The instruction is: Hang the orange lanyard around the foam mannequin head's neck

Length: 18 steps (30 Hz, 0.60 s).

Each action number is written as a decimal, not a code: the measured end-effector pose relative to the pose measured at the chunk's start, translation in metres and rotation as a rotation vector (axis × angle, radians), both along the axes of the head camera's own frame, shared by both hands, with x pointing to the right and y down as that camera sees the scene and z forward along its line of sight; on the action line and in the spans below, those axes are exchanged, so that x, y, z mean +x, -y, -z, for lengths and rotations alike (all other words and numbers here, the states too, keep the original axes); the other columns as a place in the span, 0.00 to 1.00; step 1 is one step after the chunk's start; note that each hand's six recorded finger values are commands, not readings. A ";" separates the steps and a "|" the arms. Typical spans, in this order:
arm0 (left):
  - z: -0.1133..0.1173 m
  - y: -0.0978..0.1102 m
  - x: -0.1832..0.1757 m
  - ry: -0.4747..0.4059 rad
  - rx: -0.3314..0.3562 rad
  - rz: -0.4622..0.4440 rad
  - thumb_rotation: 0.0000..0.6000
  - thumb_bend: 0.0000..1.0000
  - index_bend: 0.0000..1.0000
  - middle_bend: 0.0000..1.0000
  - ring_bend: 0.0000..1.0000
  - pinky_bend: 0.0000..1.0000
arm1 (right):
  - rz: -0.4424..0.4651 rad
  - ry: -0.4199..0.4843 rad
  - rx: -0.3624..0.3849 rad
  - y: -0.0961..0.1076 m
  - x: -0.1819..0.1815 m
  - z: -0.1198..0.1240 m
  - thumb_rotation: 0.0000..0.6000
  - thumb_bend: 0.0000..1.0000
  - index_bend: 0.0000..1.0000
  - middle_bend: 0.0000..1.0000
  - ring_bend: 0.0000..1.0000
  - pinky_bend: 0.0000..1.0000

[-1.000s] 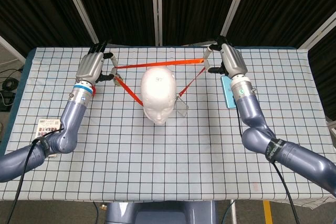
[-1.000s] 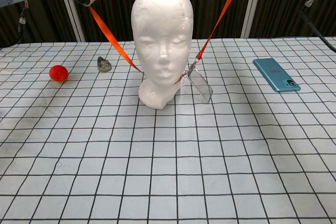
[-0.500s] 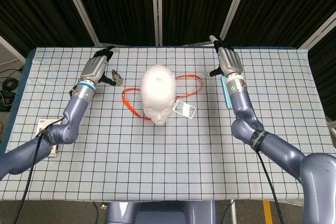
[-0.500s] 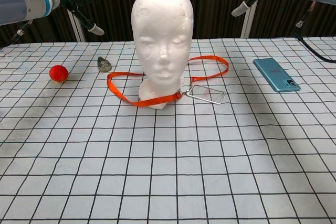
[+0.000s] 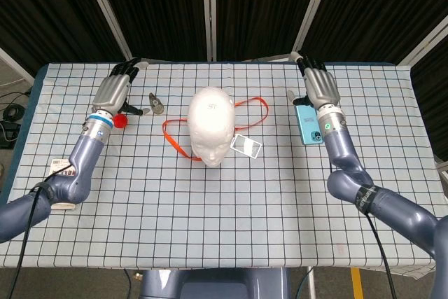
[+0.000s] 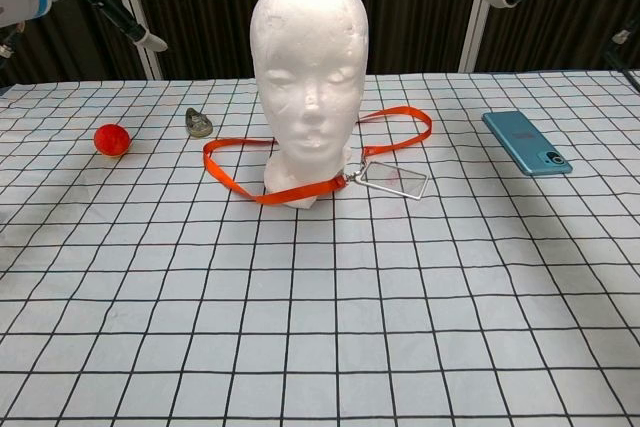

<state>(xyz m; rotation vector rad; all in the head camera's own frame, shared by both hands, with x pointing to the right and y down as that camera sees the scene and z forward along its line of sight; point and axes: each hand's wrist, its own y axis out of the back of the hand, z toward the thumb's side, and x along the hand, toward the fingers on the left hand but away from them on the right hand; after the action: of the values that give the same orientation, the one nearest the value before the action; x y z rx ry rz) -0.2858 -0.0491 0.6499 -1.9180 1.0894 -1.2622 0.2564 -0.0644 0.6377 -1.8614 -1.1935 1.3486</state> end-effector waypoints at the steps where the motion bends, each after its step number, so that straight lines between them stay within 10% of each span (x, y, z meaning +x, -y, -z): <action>1: 0.004 -0.003 -0.004 0.009 0.011 -0.003 1.00 0.00 0.00 0.00 0.00 0.00 | 0.008 -0.004 -0.002 -0.004 0.004 0.003 1.00 0.62 0.04 0.00 0.00 0.00; 18: 0.071 -0.142 -0.105 0.273 0.095 0.056 1.00 0.00 0.00 0.00 0.00 0.00 | 0.201 -0.069 -0.116 -0.116 0.068 0.015 1.00 0.98 0.17 0.05 0.00 0.00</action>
<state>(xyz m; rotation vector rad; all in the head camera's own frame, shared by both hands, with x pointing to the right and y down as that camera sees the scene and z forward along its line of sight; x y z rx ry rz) -0.3905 0.0925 0.5790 -1.5997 1.0459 -1.4281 0.3242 0.0514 0.6226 -1.9400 -0.8839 1.3821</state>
